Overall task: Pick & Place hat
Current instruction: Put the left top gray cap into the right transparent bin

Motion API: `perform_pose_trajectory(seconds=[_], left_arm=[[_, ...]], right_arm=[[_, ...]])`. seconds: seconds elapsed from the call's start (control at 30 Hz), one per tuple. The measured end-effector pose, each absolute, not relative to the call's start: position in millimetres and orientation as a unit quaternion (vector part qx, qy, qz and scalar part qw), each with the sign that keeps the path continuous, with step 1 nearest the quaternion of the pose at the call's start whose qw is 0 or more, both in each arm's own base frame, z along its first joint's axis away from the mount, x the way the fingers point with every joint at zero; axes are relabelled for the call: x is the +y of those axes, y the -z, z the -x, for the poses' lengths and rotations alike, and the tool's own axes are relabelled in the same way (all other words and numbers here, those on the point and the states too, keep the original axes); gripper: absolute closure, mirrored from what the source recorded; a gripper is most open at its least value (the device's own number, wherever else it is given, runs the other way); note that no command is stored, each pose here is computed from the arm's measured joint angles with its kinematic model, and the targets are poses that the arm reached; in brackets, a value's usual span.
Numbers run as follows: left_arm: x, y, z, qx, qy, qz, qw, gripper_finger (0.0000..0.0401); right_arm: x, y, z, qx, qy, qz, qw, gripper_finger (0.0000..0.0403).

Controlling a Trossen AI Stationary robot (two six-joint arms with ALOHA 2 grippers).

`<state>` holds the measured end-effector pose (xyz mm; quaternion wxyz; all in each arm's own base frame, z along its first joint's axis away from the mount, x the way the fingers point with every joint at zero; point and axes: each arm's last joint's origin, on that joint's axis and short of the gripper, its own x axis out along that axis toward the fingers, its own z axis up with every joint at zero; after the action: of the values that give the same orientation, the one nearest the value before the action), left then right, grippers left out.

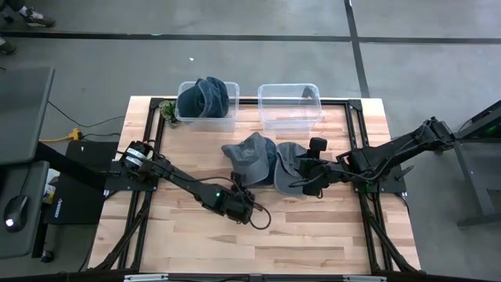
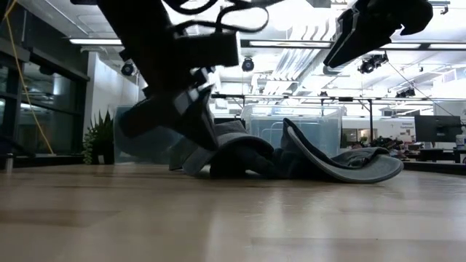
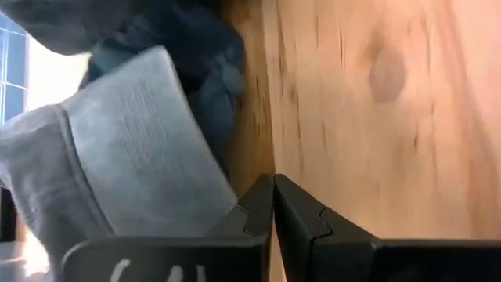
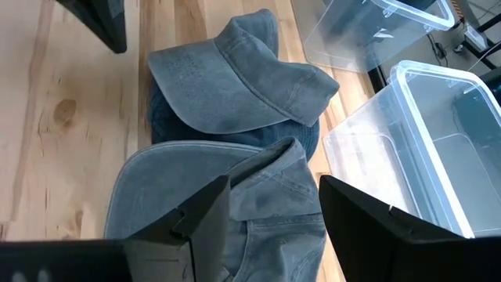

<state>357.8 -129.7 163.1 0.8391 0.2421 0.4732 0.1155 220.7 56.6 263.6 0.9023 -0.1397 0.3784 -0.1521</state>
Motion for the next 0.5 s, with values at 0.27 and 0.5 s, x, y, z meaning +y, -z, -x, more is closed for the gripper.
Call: perform_pose_trajectory(seconds=[0.27, 0.5], left_arm=[[-129.1, -154.1, -358.8, 0.48, -0.126, -0.29, 0.818, 0.0276], [-126.9, -154.2, -357.6, 0.474, -0.157, -0.308, 0.81, 0.0135]], right_arm=[[56.6, -263.6, -220.9, 0.379, 0.15, 0.143, 0.902, 0.021], [56.8, -264.0, -221.3, 0.376, 0.15, 0.142, 0.903, 0.021]])
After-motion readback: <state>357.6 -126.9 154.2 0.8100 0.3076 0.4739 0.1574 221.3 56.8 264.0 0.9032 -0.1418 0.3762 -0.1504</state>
